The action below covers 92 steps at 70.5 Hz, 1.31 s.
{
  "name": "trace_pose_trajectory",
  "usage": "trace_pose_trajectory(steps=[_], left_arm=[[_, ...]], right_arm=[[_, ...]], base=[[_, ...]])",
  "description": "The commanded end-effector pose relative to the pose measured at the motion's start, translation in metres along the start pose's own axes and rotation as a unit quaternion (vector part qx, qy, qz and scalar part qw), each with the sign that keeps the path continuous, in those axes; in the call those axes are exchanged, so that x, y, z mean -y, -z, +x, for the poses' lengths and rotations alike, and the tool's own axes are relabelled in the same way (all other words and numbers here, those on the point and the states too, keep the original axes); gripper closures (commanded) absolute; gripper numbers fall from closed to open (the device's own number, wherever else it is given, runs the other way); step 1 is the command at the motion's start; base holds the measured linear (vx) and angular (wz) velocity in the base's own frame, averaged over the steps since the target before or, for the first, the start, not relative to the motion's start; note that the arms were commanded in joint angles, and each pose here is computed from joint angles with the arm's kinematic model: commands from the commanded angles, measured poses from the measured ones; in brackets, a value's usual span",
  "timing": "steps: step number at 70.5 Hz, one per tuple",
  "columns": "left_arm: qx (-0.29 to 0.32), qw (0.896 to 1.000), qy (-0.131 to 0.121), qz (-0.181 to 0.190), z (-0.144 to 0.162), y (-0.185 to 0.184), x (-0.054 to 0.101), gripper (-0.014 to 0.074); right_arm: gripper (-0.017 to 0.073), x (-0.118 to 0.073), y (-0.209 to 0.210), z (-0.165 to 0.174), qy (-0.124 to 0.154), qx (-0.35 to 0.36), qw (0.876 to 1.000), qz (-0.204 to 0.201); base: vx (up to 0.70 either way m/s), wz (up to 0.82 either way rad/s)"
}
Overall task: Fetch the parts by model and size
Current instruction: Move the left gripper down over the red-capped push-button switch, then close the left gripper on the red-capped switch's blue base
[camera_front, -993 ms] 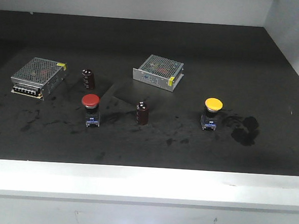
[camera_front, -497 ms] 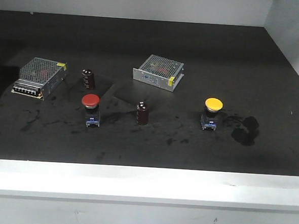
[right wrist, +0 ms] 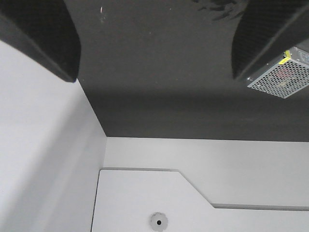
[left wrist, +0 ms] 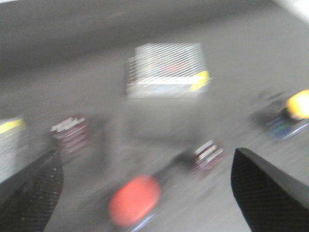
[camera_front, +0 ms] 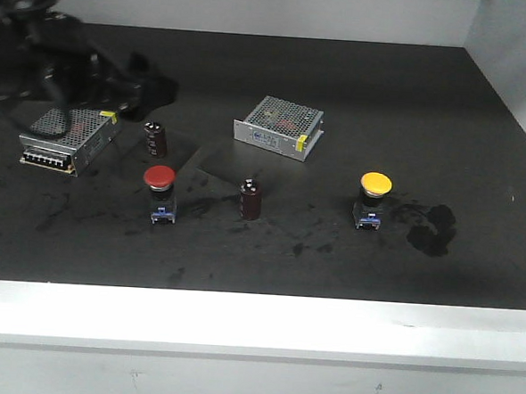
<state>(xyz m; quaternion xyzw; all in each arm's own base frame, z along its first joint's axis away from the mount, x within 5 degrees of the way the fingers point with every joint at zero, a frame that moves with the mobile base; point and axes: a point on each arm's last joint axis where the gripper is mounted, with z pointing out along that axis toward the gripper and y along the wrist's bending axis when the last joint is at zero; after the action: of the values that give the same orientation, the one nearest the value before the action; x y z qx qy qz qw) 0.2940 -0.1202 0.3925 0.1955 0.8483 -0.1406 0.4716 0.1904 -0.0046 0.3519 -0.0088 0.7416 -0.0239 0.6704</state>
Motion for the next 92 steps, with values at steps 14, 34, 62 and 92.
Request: trace_pose_trajectory(steps=[14,34,62,92], left_arm=[[-0.083,0.988,0.088,-0.093,-0.028,-0.023,0.000,-0.0030],[-0.227,0.957,0.110,-0.147,-0.029,-0.069,-0.007,-0.0015],[-0.276,0.935,0.167,-0.146,-0.004,-0.123,-0.007,-0.0013],[-0.306,0.917,0.195,-0.164,0.017,-0.151,-0.010,0.0008]], right_arm=[[-0.0034,-0.002,0.003,-0.019,0.004,0.056,0.998,-0.012],[-0.0034,-0.008,0.000,-0.017,0.005,0.050,0.998,-0.027],[-0.0034,-0.025,-0.010,-0.010,0.008,0.029,0.997,-0.068],[-0.0034,-0.025,-0.010,-0.010,0.009,0.028,0.997,-0.068]], base=[[0.00,0.00],[0.00,0.00],[0.00,0.00],[0.00,0.00]])
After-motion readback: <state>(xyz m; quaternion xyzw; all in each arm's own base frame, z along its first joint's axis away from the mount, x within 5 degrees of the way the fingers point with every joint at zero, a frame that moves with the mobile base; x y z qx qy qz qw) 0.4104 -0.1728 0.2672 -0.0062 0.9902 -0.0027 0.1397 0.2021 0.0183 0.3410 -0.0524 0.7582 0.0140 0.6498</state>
